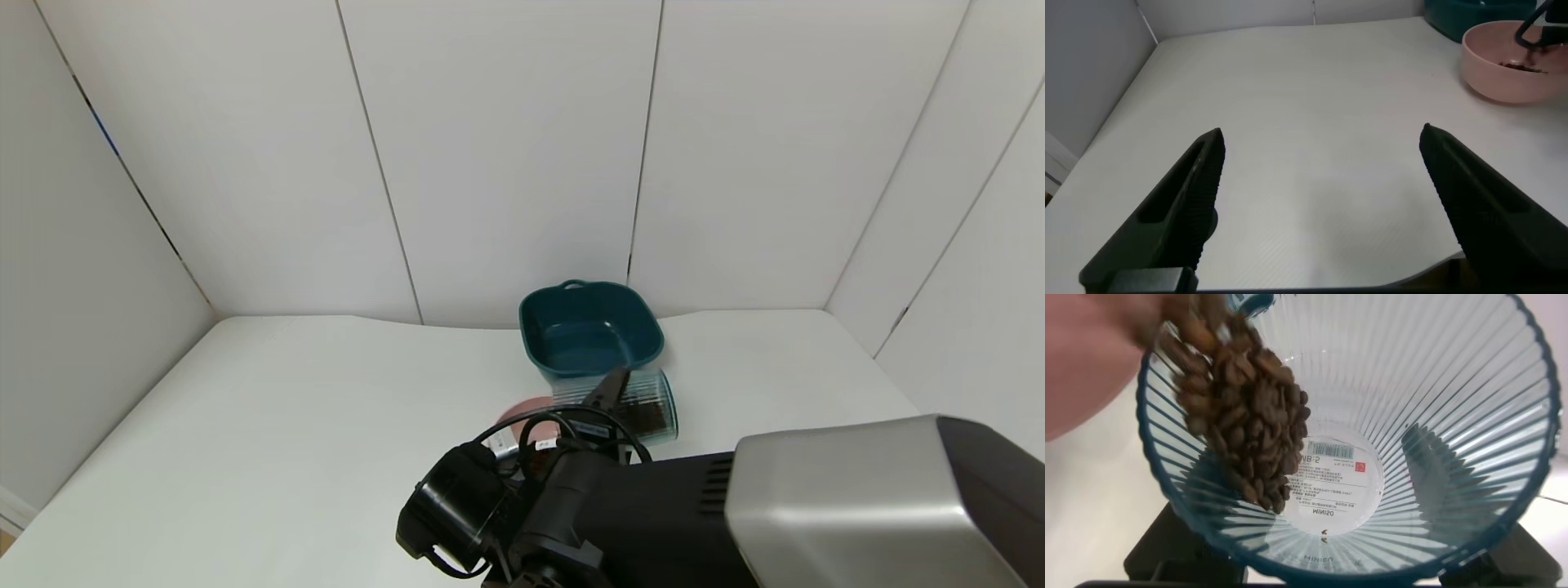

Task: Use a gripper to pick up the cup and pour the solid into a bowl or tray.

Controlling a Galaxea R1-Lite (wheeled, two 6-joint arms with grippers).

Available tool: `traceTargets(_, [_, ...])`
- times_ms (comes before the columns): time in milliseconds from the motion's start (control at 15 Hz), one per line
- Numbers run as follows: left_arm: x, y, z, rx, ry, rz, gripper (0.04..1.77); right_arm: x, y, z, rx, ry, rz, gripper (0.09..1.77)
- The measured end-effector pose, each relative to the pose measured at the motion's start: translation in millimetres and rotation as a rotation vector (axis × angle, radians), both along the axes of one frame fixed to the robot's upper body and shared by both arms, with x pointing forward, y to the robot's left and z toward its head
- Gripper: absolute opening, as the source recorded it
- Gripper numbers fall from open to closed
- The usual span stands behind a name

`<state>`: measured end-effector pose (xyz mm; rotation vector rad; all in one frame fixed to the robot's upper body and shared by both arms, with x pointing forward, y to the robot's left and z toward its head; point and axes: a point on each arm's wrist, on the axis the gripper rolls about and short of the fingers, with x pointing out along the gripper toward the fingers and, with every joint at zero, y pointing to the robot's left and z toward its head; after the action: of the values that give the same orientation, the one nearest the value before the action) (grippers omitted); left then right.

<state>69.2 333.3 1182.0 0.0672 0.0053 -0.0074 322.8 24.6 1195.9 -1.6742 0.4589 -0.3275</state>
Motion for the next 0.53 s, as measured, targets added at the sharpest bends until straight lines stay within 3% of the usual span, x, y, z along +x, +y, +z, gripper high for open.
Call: traceTargets(533, [0.0, 0.0, 0.0, 0.0, 0.0, 0.0, 1.72, 0.9, 3.0, -2.5, -0.006, 0.003, 0.002, 1.32])
